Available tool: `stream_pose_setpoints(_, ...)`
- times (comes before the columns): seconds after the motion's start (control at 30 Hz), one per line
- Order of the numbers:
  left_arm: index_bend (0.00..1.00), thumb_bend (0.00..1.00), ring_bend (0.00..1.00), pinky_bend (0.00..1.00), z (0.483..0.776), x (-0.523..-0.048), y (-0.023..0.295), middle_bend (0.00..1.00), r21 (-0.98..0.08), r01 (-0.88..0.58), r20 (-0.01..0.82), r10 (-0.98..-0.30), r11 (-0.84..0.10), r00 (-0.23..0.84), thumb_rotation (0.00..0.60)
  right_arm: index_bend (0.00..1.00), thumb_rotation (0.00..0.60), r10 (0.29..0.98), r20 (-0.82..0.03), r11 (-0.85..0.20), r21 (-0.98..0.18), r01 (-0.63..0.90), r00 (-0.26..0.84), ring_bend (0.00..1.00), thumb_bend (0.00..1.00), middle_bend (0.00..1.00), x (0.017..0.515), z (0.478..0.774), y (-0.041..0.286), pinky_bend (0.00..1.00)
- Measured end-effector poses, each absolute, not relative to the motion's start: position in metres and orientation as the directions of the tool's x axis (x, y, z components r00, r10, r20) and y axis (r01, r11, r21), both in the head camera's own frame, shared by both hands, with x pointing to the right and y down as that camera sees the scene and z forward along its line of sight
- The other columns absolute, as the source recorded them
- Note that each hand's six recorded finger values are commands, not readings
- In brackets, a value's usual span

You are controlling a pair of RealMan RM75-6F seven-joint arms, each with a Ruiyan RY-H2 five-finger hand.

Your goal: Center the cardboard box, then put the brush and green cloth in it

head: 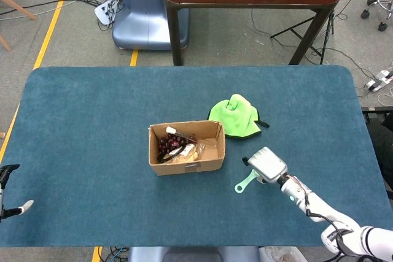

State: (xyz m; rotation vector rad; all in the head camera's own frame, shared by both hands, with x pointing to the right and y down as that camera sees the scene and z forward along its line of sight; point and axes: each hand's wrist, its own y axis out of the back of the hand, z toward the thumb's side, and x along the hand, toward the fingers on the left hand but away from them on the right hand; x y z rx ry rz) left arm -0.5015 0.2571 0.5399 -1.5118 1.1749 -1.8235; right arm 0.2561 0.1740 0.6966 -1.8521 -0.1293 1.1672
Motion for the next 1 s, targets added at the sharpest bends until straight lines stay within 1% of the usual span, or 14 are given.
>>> stream_pose_setpoints(0.23, 0.18, 0.11, 0.04, 0.17, 0.538, -0.503, 0.257, 0.17, -0.849, -0.148, 0.527, -0.807, -0.506, -0.267, 0.600, 0.46, 0.600, 0.471, -0.685, -0.607, -0.709, -0.359, 0.556, 1.00, 0.13, 1.00, 0.248, 0.704, 0.183, 1.00)
stream_pose_setpoints(0.6, 0.18, 0.11, 0.04, 0.17, 0.539, -0.504, 0.258, 0.17, -0.848, -0.139, 0.530, -0.803, -0.512, -0.274, 0.600, 0.47, 0.600, 0.451, -0.707, -0.627, -0.686, -0.371, 0.545, 1.00, 0.28, 1.00, 0.252, 0.707, 0.186, 1.00)
stream_pose_setpoints(0.8, 0.18, 0.11, 0.04, 0.17, 0.539, -0.506, 0.259, 0.17, -0.845, -0.136, 0.533, -0.799, -0.517, -0.279, 0.600, 0.48, 0.600, 0.437, -0.718, -0.634, -0.673, -0.380, 0.542, 1.00, 0.32, 1.00, 0.252, 0.710, 0.187, 1.00)
stream_pose_setpoints(1.0, 0.18, 0.11, 0.04, 0.17, 0.539, -0.508, 0.262, 0.17, -0.842, -0.131, 0.538, -0.795, -0.524, -0.279, 0.600, 0.48, 0.600, 0.425, -0.727, -0.640, -0.662, -0.390, 0.539, 1.00, 0.33, 1.00, 0.251, 0.714, 0.188, 1.00)
